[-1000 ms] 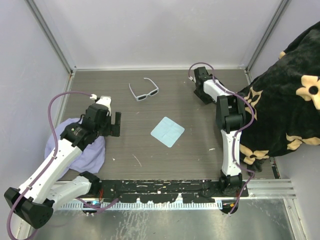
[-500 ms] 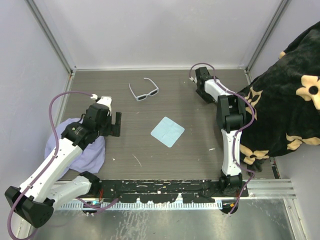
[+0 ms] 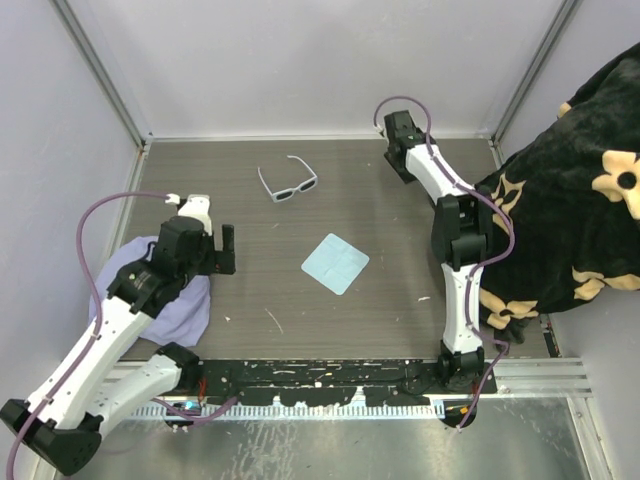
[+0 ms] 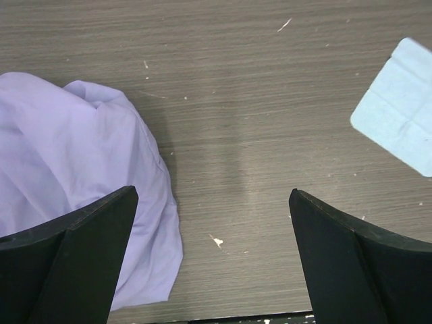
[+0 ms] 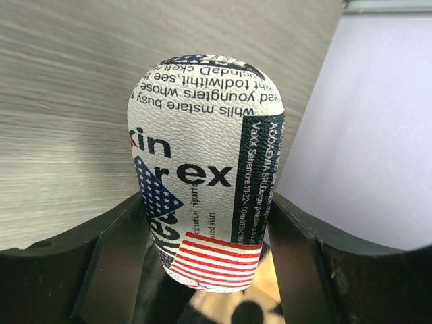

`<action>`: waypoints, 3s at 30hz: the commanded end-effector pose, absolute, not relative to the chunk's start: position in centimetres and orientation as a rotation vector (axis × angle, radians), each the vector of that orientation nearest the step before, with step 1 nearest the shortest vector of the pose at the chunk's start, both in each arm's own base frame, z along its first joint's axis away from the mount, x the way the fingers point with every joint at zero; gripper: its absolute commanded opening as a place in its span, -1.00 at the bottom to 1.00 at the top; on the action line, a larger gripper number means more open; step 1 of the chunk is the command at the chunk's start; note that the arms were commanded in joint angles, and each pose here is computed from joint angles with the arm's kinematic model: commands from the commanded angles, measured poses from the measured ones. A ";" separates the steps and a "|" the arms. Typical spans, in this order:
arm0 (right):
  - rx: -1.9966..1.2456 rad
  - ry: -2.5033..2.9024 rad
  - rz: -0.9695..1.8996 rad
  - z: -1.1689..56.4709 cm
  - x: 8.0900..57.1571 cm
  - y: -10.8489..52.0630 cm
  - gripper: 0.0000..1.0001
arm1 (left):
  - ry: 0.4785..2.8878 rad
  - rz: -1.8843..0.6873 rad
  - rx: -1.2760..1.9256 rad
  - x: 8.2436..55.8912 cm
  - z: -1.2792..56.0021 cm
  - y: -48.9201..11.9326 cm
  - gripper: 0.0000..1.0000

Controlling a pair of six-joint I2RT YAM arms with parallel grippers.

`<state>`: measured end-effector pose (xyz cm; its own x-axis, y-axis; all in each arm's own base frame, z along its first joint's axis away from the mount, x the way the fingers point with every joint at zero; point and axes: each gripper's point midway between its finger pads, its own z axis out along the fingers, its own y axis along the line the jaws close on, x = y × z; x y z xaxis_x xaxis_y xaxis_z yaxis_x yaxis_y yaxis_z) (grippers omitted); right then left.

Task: Organize the sunglasses
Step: Pick up the sunglasses case from the center of the board, then open the sunglasses case.

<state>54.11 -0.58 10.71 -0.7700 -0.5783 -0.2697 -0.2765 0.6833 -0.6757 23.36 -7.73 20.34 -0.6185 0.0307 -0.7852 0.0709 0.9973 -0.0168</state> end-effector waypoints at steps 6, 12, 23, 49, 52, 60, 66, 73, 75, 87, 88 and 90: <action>-0.434 2.142 0.027 27.5 50.7 14.1 -0.99 | 2.068 -0.303 0.048 23.2 26.4 -10.2 0.96; -0.544 2.017 0.770 32.0 43.4 23.3 -0.99 | 2.024 -0.428 0.056 21.2 29.4 -10.8 0.96; -0.498 1.571 1.234 40.5 28.3 28.0 -0.99 | 1.810 -0.705 0.105 17.0 35.5 -12.2 0.96; -0.679 1.151 1.598 47.7 14.6 32.0 -0.99 | 1.407 -1.240 0.605 13.8 44.9 -21.5 0.96; -0.679 1.096 1.611 48.3 13.9 32.4 -0.99 | 1.402 -1.244 0.621 14.0 44.9 -21.8 0.96; -0.646 1.124 1.609 49.2 14.2 32.4 -0.99 | 1.361 -1.302 0.661 13.4 45.8 -22.4 0.97; -0.697 1.066 1.624 49.5 13.5 32.8 -0.99 | 1.337 -1.363 0.685 12.8 46.3 -22.8 0.97; -0.768 1.002 1.646 50.4 12.7 34.2 -0.97 | 1.331 -1.402 0.697 12.4 46.4 -23.1 1.00; -0.785 0.985 1.660 50.7 12.3 34.6 -0.95 | 1.329 -1.407 0.699 12.4 46.5 -23.1 0.92; -0.811 0.931 1.740 51.7 11.1 35.6 -0.84 | 1.272 -1.468 0.731 10.9 47.2 -23.1 0.43; -0.813 0.930 1.743 51.8 11.0 35.7 -0.83 | 1.269 -1.470 0.732 10.9 47.3 -23.0 0.38; -0.813 0.930 1.742 51.8 11.0 35.6 -0.80 | 1.265 -1.469 0.731 10.8 47.4 -23.0 0.32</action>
